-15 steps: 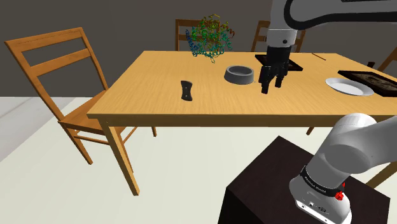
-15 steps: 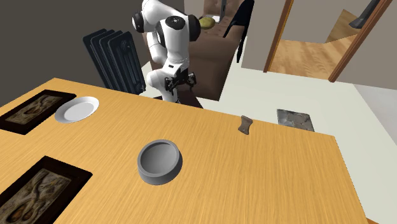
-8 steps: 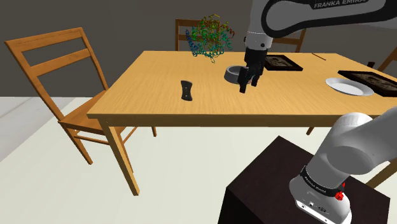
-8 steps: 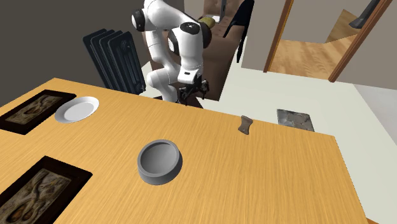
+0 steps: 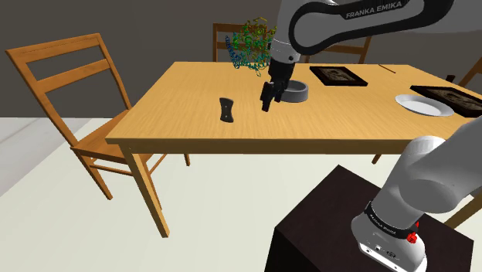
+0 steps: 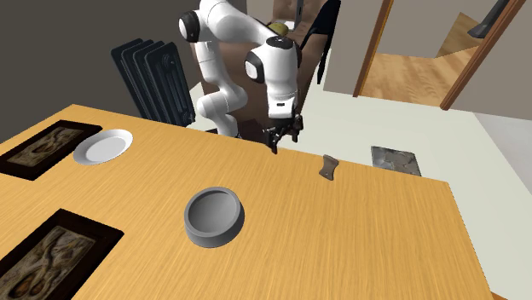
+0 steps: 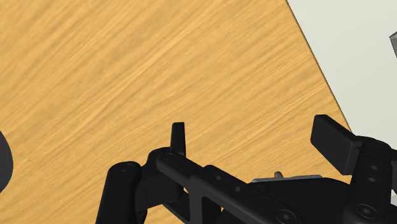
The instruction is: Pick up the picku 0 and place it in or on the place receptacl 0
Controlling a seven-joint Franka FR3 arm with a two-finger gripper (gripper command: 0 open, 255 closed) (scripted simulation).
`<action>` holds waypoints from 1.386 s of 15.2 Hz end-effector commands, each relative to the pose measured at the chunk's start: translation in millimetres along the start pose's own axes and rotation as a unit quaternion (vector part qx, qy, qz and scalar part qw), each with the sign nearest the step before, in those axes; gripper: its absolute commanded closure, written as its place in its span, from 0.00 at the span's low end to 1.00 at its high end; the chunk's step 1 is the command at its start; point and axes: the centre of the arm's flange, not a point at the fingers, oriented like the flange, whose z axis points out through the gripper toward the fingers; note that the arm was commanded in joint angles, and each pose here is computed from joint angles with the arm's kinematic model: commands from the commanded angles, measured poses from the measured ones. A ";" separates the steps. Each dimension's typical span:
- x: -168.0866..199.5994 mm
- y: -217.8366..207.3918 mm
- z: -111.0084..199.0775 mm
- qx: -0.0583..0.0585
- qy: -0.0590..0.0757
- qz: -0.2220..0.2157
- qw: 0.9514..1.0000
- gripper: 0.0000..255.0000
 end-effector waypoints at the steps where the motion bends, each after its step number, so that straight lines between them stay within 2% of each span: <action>1: 19.7 -10.3 0.6 0.000 0.019 -0.022 1.000 0.00; 5: 54.0 -36.6 3.4 0.000 0.054 -0.066 0.996 0.00; 9: 85.4 -65.2 3.8 0.001 0.088 -0.109 0.990 0.00; 16: 91.8 -66.0 40.2 0.001 0.088 -0.109 0.990 0.00; 21: 92.4 -66.0 43.1 0.001 0.088 -0.109 0.990 0.00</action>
